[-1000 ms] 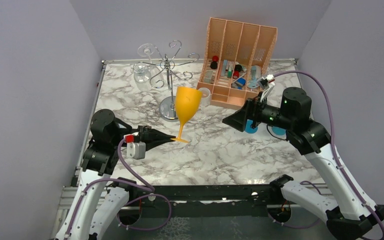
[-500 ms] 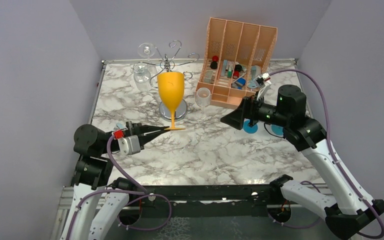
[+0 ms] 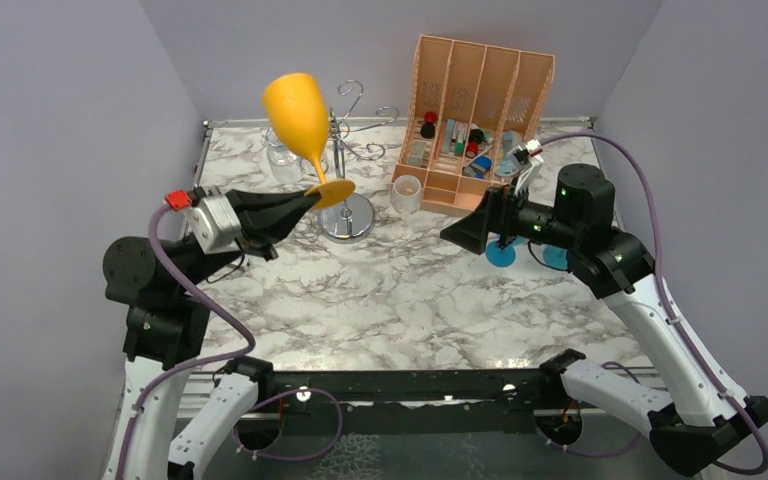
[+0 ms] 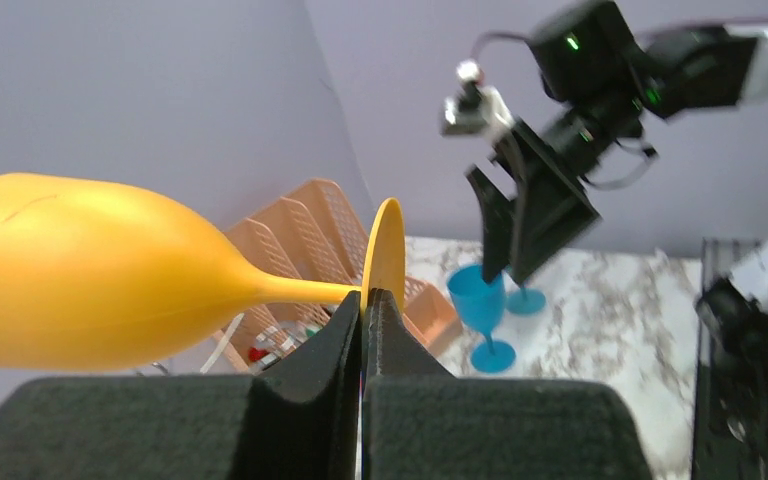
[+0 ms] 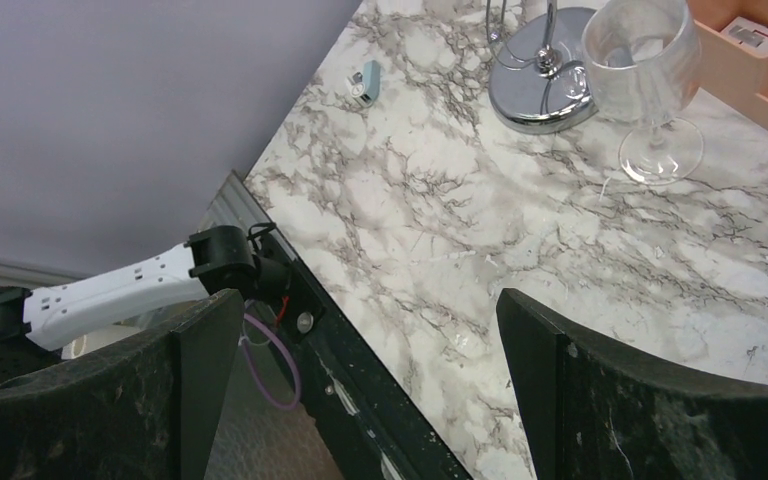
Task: Place the wine glass upside down on the wine glass rack
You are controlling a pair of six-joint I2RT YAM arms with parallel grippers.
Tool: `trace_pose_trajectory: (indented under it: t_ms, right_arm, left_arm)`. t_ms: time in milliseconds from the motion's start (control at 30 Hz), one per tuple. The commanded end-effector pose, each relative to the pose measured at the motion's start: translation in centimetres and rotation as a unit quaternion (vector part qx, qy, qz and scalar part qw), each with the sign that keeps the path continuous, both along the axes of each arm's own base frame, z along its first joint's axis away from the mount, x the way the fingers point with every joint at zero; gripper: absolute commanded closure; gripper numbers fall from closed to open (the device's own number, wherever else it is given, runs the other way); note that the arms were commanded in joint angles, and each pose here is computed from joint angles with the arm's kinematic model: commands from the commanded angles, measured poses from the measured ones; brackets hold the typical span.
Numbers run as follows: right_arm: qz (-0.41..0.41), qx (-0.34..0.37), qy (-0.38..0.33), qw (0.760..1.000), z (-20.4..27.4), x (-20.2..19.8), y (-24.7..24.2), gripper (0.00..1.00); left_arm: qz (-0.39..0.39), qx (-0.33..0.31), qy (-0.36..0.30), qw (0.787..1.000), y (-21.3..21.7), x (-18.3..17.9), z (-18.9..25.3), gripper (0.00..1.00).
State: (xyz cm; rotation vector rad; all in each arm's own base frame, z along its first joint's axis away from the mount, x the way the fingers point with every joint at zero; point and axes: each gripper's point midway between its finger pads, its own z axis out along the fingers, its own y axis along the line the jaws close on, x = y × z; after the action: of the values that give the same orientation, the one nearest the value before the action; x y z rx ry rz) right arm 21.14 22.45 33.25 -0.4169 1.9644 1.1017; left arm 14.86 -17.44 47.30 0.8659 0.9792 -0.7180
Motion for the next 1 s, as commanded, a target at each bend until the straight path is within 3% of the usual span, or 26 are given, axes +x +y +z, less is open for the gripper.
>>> trace_pose_trajectory:
  t_ms: [0,267,500,967]
  right_arm:
    - [0.008,0.018,-0.013,1.000,1.7,-1.0,0.0,0.00]
    - [0.022,0.030,-0.027,0.999,2.3,-2.2,-0.2,0.00]
    - [0.042,0.041,-0.037,0.998,2.8,-3.4,-0.2,0.00]
    - [0.046,0.038,-0.055,0.997,2.8,-4.3,-0.7,0.00]
  left_arm:
    - [0.077,-0.054,0.055,0.994,1.4,3.9,4.4,1.00]
    - [0.139,-0.075,0.144,0.977,1.3,11.6,6.8,1.00]
    - [0.147,-0.082,0.192,0.967,0.1,17.3,8.3,1.00]
    - [0.074,-0.135,0.305,0.940,-1.1,26.1,7.5,1.00]
